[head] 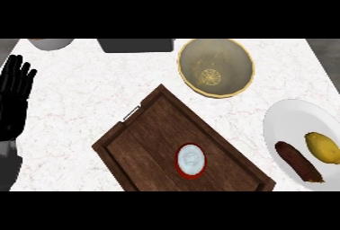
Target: Pick the lemon from the plate and place it in the bowl
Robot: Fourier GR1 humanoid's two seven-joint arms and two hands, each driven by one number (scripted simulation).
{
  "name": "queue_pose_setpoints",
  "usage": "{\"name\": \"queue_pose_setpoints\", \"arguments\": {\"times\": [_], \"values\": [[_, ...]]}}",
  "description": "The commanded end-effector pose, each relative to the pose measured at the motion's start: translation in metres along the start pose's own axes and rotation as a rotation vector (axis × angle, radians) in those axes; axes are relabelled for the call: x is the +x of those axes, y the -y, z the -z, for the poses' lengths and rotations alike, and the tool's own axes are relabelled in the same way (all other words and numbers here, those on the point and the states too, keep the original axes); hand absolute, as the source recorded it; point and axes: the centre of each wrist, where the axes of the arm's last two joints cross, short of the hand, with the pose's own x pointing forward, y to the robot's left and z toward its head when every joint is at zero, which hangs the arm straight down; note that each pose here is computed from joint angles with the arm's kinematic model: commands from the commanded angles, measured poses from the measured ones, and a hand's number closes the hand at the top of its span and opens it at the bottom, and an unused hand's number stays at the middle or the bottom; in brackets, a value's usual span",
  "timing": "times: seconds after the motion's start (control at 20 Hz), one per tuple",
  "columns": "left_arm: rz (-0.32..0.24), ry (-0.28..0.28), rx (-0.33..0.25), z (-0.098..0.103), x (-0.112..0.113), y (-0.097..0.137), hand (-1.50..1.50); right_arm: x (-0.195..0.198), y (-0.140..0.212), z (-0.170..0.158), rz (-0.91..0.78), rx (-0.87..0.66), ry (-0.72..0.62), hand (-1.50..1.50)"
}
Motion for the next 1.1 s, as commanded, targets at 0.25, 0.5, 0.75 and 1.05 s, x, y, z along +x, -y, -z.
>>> {"name": "queue_pose_setpoints", "arguments": {"times": [0.25,0.5,0.75,1.05], "values": [[-0.017,0.013,-0.021,0.006,0.000,0.009,0.00,-0.017,-0.034,0.015,-0.001,0.091,-0.011,-1.50],[0.007,0.028,-0.023,0.003,0.015,0.010,0.00,-0.030,-0.035,0.041,-0.008,0.105,-0.054,-1.50],[-0.018,0.017,-0.034,-0.013,0.004,0.016,0.00,-0.038,-0.059,0.056,0.020,0.135,-0.086,-1.50],[-0.010,0.015,-0.013,0.007,0.002,0.007,0.00,-0.056,-0.074,0.064,0.021,0.114,-0.083,-1.50]]}}
